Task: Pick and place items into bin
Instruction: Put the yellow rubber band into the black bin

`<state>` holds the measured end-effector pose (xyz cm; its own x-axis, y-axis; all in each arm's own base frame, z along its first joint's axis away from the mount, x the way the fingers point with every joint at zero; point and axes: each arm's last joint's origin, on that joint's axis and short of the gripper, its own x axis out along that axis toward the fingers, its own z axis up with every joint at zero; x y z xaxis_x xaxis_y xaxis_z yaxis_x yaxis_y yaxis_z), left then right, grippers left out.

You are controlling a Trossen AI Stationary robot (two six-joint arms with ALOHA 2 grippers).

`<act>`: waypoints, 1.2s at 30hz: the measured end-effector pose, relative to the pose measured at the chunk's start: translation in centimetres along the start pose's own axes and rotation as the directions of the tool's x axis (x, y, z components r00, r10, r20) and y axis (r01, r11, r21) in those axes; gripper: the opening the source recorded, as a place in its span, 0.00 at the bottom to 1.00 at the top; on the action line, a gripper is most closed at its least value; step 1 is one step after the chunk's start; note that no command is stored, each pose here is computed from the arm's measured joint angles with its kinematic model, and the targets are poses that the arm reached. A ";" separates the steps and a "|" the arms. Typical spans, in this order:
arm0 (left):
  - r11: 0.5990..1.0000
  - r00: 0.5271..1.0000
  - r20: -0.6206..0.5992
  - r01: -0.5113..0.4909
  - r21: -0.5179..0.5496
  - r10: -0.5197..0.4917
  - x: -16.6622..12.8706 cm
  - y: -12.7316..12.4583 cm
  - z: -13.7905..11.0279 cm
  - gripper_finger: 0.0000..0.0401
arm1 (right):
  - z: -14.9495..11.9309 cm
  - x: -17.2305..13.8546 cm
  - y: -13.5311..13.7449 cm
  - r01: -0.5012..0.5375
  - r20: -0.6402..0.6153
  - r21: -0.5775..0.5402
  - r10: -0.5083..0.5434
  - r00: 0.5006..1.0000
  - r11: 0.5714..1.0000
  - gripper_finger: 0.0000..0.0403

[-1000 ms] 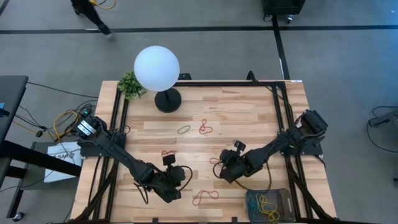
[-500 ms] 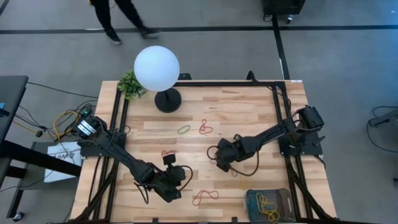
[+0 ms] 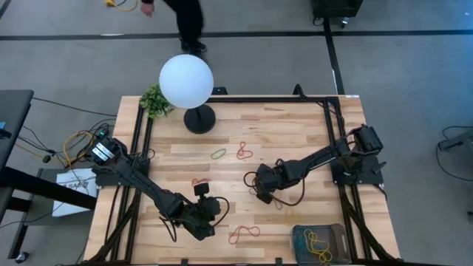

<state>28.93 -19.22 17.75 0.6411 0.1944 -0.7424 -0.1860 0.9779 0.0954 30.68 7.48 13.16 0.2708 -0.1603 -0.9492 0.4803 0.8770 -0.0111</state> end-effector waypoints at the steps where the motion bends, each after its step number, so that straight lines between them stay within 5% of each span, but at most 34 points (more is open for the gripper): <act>1: 1.000 1.000 0.000 0.000 0.002 0.000 0.0 0.0 0.0 0.17 | 0.0 0.0 0.0 0.013 0.012 0.000 -0.013 1.000 1.000 0.13; 20: 1.000 1.000 0.000 0.000 0.007 0.000 0.0 0.0 0.0 0.17 | 0.1 0.0 0.3 0.022 0.061 -0.001 -0.022 0.998 1.000 0.12; 28: 1.000 1.000 -0.001 0.000 0.007 0.000 0.0 0.0 0.0 0.17 | 0.6 1.2 0.5 0.008 0.081 0.011 -0.009 0.997 1.000 0.01; 36: 1.000 1.000 -0.002 -0.001 0.009 0.001 0.0 0.0 0.0 0.17 | 0.1 2.3 0.7 0.090 0.088 -0.003 -0.089 0.992 0.996 0.15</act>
<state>28.91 -19.21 17.73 0.6395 0.1951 -0.7436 -0.1800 0.9784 0.1019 31.72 7.68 10.95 0.2993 -0.2769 -0.9131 0.5000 0.8605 -0.0971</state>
